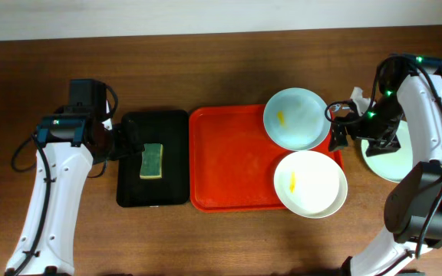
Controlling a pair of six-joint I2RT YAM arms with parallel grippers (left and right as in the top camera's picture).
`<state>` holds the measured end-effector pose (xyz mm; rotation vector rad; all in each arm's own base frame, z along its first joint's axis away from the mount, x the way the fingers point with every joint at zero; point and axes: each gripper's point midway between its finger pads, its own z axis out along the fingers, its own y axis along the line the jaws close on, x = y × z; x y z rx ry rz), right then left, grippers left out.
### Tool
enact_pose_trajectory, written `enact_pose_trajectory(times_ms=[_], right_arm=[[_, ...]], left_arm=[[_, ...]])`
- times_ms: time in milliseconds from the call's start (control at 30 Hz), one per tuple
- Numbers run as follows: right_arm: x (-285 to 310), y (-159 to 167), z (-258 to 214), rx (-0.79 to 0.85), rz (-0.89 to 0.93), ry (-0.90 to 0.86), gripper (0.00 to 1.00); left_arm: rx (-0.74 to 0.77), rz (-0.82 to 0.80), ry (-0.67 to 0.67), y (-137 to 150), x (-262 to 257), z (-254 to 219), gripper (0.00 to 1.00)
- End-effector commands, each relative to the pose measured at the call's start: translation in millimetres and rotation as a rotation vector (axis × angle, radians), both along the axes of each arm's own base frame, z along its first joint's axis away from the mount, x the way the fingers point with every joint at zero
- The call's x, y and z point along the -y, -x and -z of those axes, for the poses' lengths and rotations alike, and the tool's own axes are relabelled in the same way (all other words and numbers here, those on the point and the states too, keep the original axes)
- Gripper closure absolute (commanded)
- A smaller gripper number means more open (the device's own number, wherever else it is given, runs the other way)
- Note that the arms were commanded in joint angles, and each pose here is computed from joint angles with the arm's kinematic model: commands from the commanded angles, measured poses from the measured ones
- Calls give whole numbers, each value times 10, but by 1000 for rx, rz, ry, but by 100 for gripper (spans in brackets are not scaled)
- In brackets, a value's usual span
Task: Clean dirty plates on tray and stack at the side
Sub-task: 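Move the right gripper down to the white plate's right rim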
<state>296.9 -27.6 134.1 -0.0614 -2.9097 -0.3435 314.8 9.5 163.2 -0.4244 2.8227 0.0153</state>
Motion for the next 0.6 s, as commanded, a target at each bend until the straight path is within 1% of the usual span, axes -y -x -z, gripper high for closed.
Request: enact_pose_trajectory(times_ms=[0,100,167,233,267,333,367,433,467,533,567], right_arm=[[167,153,-246,8,62,145,1],[216,312,-468,57,101,207,2],[190,447,-667,149,136,225,2],[166,500,-750,225,155,229,1],[124,509,-762,257,160,209,1],[-46,508,-723,298,167,115,1],[-111,522,-665,292,169,79,2],[-105,581,-419,245,169,84,1],[-63,609,-277,222,186,110,7],[64,684,-52,174,248,196,14],[143,735,83,150,282,249,21]], left_arm=[[31,-13,10,-27,2,-94,1],[30,-13,10,-27,2,-93,1],[31,-13,10,-27,2,-94,1],[30,-13,10,-27,2,-93,1],[30,-13,10,-27,2,-93,1],[30,-14,10,-27,1,-93,1],[30,-13,10,-27,2,-93,1],[30,-13,10,-27,2,-93,1],[30,-13,10,-27,2,-93,1],[30,-13,10,-27,2,-93,1],[31,-13,10,-28,2,-93,1]])
